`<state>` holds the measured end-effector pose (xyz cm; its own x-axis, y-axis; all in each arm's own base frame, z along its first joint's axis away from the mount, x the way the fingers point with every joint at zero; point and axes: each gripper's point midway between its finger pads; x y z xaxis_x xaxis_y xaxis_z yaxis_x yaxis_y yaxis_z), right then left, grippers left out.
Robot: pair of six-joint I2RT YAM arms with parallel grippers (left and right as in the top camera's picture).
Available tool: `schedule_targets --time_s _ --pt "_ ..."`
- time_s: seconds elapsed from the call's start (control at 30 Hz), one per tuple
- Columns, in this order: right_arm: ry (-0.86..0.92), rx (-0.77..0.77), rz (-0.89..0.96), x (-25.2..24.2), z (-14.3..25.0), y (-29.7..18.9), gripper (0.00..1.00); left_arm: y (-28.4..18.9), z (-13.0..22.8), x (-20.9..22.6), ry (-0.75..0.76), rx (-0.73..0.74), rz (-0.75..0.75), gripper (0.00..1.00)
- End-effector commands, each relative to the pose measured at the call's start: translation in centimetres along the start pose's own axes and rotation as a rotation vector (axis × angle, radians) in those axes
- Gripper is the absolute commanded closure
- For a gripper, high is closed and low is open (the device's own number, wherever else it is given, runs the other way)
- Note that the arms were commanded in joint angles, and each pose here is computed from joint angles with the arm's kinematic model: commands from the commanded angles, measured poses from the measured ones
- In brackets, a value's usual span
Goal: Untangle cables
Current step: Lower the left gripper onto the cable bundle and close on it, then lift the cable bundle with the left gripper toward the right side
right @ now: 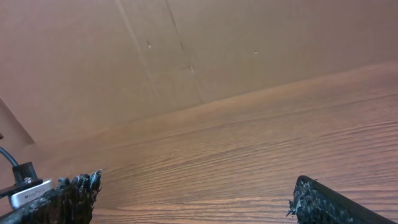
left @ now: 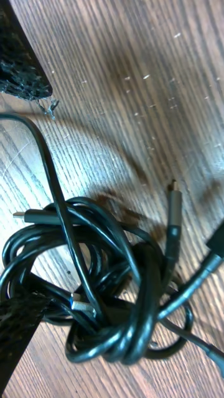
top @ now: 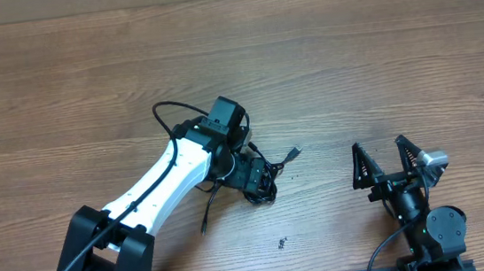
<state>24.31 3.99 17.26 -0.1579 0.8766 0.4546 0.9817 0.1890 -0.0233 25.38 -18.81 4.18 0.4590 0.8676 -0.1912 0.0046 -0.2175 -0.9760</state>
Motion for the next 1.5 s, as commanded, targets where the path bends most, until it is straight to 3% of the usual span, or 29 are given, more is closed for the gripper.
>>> schedule_targets --time_s 0.0,0.73,0.8,0.9,0.97,1.0,1.07,1.13,1.47 --pt "-0.007 -0.008 0.009 -0.3 0.1 0.0 0.00 0.9 1.1 0.2 -0.022 0.040 -0.012 0.00" --pt "-0.007 -0.008 0.009 -0.3 0.1 0.0 0.00 3.8 2.2 -0.6 -0.003 0.113 0.009 0.00" --pt "-0.007 -0.008 0.009 -0.3 0.1 0.0 0.00 4.1 2.1 -0.8 0.004 0.112 0.011 0.03" --pt "-0.007 -0.008 0.009 -0.3 0.1 0.0 0.00 4.4 2.0 -1.0 0.013 0.111 0.011 0.15" --pt "-0.007 -0.008 0.009 -0.3 0.1 0.0 0.00 4.4 2.0 -1.0 0.013 0.111 0.012 0.33" --pt "-0.007 -0.008 0.009 -0.3 0.1 0.0 0.00 4.4 2.0 -1.0 0.012 0.111 0.012 0.43" --pt "-0.007 -0.008 0.009 -0.3 0.1 0.0 0.00 4.4 2.0 -1.0 0.012 0.111 0.012 0.75" --pt "-0.007 -0.008 0.009 -0.3 0.1 0.0 0.00 4.4 2.0 -1.0 0.012 0.110 0.012 0.96" --pt "-0.007 -0.008 0.009 -0.3 0.1 0.0 0.00 2.3 -0.3 -1.5 0.049 0.073 0.013 0.96"
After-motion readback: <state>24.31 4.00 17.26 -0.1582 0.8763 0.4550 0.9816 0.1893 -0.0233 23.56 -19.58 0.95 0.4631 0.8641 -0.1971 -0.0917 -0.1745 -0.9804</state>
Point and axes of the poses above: each gripper's point midway between its finger pads, its own y axis out along the fingers, its own x axis along the line the jaws close on, z = x × y, and after that the axes turned 8 degrees about y, right-handed
